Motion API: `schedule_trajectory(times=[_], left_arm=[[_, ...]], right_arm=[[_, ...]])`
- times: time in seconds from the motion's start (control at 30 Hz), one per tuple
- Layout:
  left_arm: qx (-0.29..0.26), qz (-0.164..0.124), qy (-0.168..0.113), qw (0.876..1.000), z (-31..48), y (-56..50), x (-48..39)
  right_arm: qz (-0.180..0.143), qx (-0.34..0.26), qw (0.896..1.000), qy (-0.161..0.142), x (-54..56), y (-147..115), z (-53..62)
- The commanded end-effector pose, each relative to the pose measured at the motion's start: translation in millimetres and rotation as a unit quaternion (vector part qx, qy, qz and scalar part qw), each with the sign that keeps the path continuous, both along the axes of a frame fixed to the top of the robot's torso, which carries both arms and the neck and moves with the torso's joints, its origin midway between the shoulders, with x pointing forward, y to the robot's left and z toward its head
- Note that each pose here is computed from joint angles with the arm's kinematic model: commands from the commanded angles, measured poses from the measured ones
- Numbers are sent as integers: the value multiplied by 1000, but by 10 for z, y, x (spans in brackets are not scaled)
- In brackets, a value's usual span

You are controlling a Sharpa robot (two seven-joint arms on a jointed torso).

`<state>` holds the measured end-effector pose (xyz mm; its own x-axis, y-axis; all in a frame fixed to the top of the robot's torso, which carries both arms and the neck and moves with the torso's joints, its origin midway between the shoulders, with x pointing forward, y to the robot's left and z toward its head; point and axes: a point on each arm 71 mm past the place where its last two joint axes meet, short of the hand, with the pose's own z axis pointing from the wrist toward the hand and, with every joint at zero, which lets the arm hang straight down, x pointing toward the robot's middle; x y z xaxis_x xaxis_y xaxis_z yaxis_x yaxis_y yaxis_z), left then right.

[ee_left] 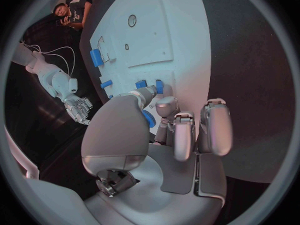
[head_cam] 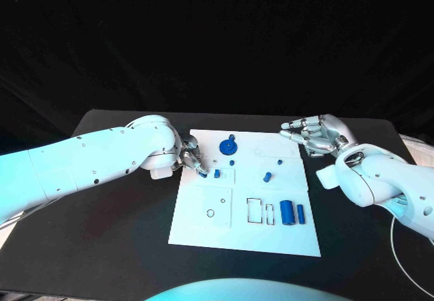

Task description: Assemble the parts on the task board

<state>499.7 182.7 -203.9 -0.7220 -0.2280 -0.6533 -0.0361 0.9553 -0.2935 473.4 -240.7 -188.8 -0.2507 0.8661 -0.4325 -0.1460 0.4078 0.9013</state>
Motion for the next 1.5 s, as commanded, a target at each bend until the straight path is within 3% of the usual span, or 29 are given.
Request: schedule_trajectory(times=[0.03, 0.63, 1.0, 1.5], left_arm=[[11, -16, 18, 1000, -44, -33, -31], [19, -13, 3, 1000, -42, -87, 24], [29, -29, 12, 999, -49, -114, 0], [44, -28, 9, 999, -51, -70, 9]], right_arm=[[9, -2, 1000, -2, -9, 18, 1], [9, -2, 1000, -2, -16, 16, 8], [7, -1, 1000, -10, -24, -2, 24], [8, 0, 1000, -15, -30, -14, 34]])
